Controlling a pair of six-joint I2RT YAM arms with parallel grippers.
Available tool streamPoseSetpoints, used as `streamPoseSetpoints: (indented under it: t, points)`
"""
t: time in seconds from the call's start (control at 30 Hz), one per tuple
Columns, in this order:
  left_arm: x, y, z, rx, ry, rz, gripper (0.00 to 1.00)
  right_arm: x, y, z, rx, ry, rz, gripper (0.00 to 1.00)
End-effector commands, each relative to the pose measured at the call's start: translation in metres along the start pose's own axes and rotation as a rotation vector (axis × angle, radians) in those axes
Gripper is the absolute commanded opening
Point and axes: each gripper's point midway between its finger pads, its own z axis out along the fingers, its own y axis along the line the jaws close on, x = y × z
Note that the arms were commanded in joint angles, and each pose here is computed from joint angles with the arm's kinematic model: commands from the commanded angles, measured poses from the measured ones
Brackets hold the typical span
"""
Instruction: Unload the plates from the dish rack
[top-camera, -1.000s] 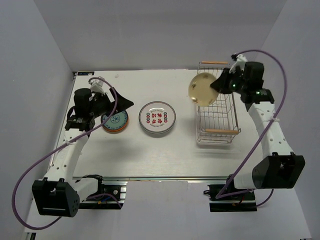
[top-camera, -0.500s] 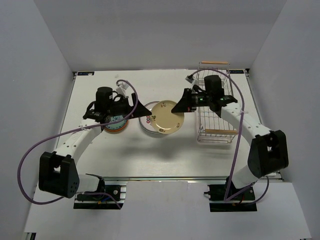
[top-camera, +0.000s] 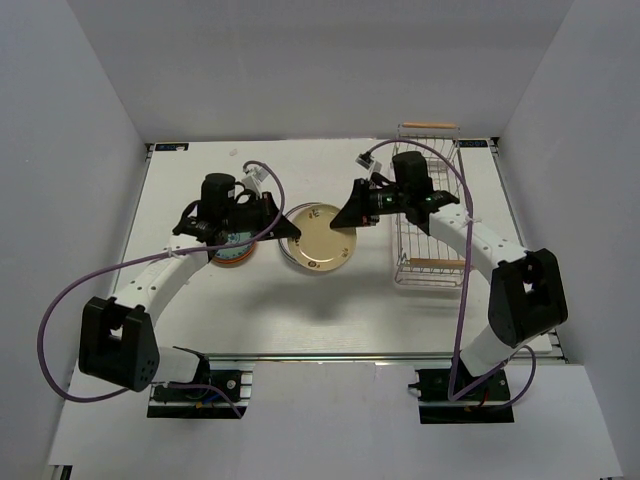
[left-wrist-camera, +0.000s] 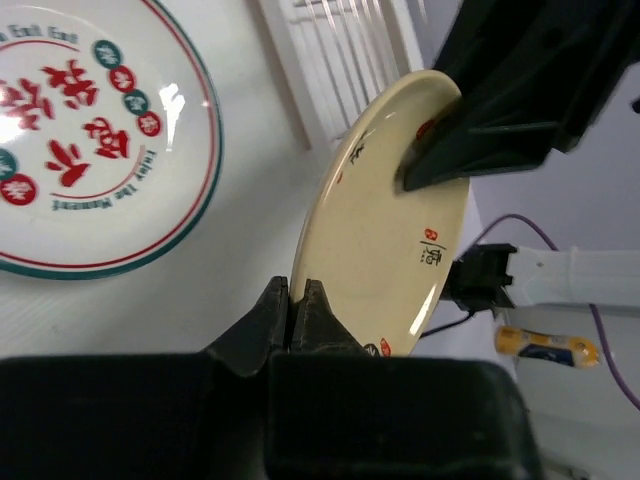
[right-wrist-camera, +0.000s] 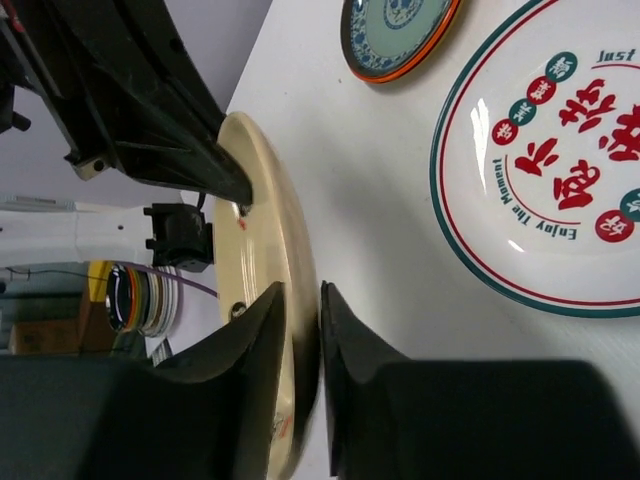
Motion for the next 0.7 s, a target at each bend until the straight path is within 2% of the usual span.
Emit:
streamPoseSetpoints:
  t: [0.0,0.03,0.07,0.13,0.17,0.33,0.37,0.4,0.43,0.47,0.57,0.67]
  points:
    - [-0.011,-0.004,-0.004,-0.032,-0.032,0.028,0.0,-0.015,0.027,-0.004,-0.062,-0.035,-0.08,0.29]
    - [-0.012,-0.004,-0.005,-0.041,-0.039,0.029,0.0,-0.019,0.026,-0.006,-0.045,-0.048,-0.091,0.48]
    - [-0.017,-0.002,-0.008,-0.071,-0.066,0.026,0.0,-0.02,0.021,-0.008,-0.003,-0.056,-0.082,0.88]
    - [-0.019,0.007,-0.012,-0.144,-0.092,-0.006,0.0,-0.025,0.012,-0.013,0.073,-0.083,-0.075,0.89]
    - [-0.024,0.013,-0.018,-0.194,-0.127,-0.044,0.0,-0.029,0.001,-0.02,0.184,-0.116,-0.047,0.89]
    - [-0.036,0.07,-0.051,-0.561,-0.285,-0.199,0.0,-0.033,-0.035,-0.057,0.516,-0.222,-0.025,0.89]
    - [-0.034,0.076,-0.056,-0.613,-0.293,-0.239,0.0,-0.035,-0.043,-0.074,0.617,-0.27,-0.02,0.89]
    - [-0.041,0.094,-0.072,-0.726,-0.363,-0.261,0.0,-0.035,-0.045,-0.083,0.656,-0.293,-0.02,0.89]
    - [-0.041,0.101,-0.078,-0.78,-0.383,-0.284,0.0,-0.04,-0.044,-0.097,0.714,-0.343,-0.032,0.89]
    - [-0.038,0.109,-0.09,-0.852,-0.401,-0.352,0.0,-0.04,-0.044,-0.104,0.737,-0.363,-0.033,0.89]
    - [-0.034,0.142,-0.121,-1.073,-0.481,-0.437,0.0,-0.038,-0.044,-0.122,0.794,-0.427,-0.029,0.89]
    - [-0.032,0.162,-0.138,-1.169,-0.527,-0.472,0.0,-0.033,-0.046,-0.127,0.814,-0.438,-0.027,0.89]
